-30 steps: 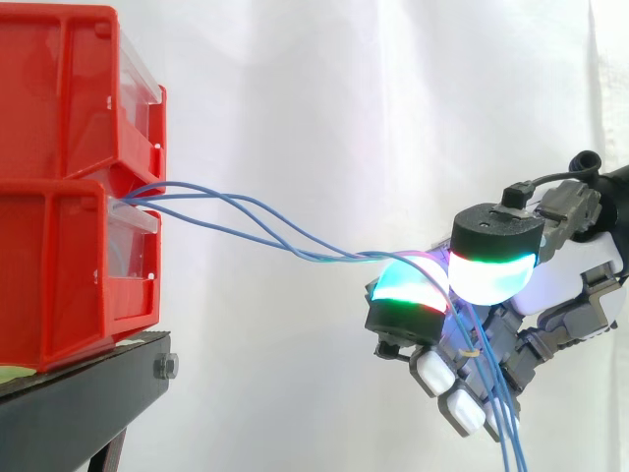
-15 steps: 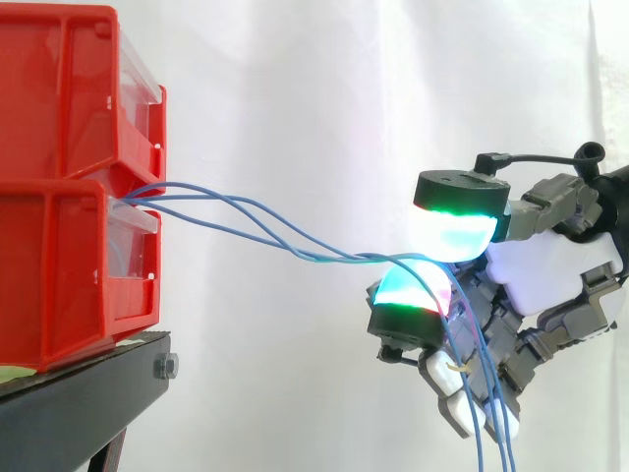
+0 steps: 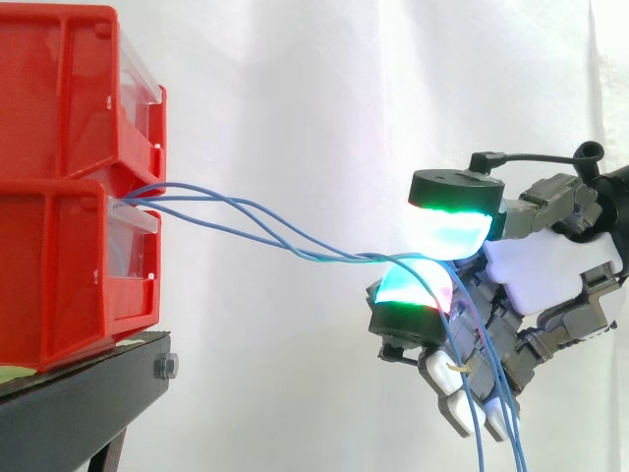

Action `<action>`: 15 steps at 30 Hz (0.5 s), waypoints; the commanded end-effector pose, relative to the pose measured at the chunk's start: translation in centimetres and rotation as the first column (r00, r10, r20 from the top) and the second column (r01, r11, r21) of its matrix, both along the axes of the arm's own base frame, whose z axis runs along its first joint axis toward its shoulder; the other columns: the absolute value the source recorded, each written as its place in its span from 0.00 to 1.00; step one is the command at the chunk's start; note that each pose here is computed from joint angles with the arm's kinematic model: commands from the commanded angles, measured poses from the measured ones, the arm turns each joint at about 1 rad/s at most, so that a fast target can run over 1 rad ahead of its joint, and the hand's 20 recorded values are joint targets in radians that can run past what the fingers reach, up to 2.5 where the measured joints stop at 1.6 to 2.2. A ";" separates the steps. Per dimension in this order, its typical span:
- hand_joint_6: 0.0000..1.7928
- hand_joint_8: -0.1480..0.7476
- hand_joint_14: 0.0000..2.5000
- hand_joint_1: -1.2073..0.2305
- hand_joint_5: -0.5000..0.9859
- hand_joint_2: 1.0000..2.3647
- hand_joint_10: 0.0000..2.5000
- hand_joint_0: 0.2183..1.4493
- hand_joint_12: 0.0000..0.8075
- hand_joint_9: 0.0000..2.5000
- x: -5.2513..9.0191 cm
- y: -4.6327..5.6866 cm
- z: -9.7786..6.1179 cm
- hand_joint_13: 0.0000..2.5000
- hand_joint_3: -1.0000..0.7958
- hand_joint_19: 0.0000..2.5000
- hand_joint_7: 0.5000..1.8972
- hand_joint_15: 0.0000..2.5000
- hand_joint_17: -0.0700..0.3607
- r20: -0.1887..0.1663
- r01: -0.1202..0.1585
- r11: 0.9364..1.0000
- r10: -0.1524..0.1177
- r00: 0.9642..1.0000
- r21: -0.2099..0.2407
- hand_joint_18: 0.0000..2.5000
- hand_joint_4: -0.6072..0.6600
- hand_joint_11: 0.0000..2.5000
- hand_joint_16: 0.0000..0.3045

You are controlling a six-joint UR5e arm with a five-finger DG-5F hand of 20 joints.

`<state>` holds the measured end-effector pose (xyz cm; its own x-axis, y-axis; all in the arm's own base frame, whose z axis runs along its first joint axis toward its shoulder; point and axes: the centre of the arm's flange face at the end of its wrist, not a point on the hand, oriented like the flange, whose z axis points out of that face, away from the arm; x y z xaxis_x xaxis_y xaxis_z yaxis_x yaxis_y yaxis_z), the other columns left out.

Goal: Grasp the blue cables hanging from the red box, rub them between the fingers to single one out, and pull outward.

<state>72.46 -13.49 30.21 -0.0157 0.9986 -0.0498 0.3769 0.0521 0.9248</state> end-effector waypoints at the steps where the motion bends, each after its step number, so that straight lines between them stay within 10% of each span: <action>1: 0.47 0.47 0.01 0.39 0.24 0.00 0.01 0.23 0.50 0.36 0.0 0.0 0.0 0.31 0.30 0.25 0.45 0.23 0.44 0.000 -0.001 1.000 0.001 1.000 0.001 0.26 0.53 0.19 0.18; 15: 0.47 0.48 0.01 0.39 0.24 0.00 0.01 0.19 0.52 0.36 0.0 -0.1 0.0 0.31 0.28 0.24 0.43 0.23 0.46 0.000 0.001 1.000 -0.001 1.000 0.001 0.27 0.54 0.18 0.19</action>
